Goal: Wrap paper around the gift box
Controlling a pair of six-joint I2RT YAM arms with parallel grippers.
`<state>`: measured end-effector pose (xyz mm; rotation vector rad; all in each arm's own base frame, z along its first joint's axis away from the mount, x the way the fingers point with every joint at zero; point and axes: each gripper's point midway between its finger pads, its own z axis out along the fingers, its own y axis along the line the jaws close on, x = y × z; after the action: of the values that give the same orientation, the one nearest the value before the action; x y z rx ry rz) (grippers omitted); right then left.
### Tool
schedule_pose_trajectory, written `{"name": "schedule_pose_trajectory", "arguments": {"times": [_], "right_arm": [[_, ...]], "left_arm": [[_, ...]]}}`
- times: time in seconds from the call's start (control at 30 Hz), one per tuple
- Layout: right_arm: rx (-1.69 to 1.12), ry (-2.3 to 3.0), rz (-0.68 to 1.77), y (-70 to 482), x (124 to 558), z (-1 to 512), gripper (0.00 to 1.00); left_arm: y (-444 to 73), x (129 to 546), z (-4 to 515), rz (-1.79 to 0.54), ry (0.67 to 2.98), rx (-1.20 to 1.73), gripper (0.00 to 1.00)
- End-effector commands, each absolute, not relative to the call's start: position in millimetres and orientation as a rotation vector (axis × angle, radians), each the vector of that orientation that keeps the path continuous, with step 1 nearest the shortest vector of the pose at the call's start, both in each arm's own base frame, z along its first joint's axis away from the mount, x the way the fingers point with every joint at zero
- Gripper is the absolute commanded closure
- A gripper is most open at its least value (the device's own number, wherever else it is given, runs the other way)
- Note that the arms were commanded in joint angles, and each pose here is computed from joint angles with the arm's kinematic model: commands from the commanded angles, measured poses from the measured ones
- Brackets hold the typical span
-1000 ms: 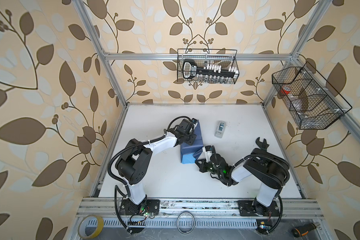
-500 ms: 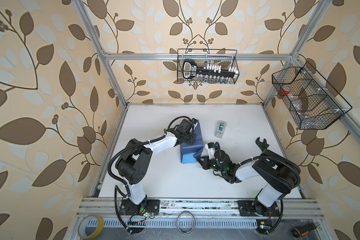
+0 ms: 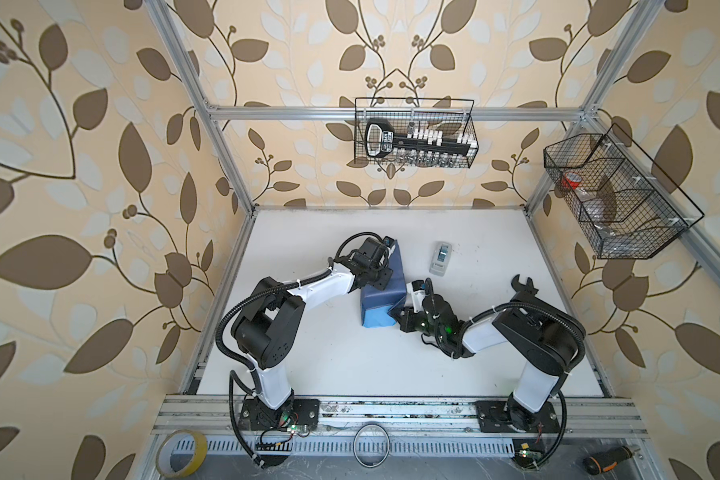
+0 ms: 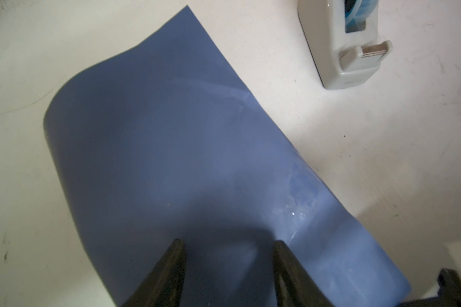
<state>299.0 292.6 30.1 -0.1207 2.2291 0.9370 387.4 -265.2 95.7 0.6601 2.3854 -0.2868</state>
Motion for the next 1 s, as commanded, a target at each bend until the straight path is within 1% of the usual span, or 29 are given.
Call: {"name": "schedule_pose_trajectory", "arguments": {"times": [0.0, 0.13, 0.37, 0.63, 0.8, 0.97], "right_arm": [[-0.101, 2.19, 0.932, 299, 311, 35, 0.89], [-0.076, 2.166, 0.913, 301, 318, 38, 0.89], [-0.04, 2.183, 0.813, 292, 322, 22, 0.88], [-0.047, 2.198, 0.768, 288, 321, 11, 0.85], [-0.064, 2.201, 0.727, 286, 323, 8, 0.81], [-0.069, 2.226, 0.701, 282, 319, 0, 0.81]], "left_arm": [[-247, 354, 36, -0.25, 2.613, 0.709, 0.47], [-247, 354, 36, -0.251, 2.614, 0.71, 0.47], [-248, 354, 36, -0.253, 2.614, 0.71, 0.47], [-247, 354, 36, -0.252, 2.616, 0.712, 0.47], [-248, 354, 37, -0.252, 2.614, 0.713, 0.47], [-248, 354, 37, -0.255, 2.613, 0.709, 0.47]]}}
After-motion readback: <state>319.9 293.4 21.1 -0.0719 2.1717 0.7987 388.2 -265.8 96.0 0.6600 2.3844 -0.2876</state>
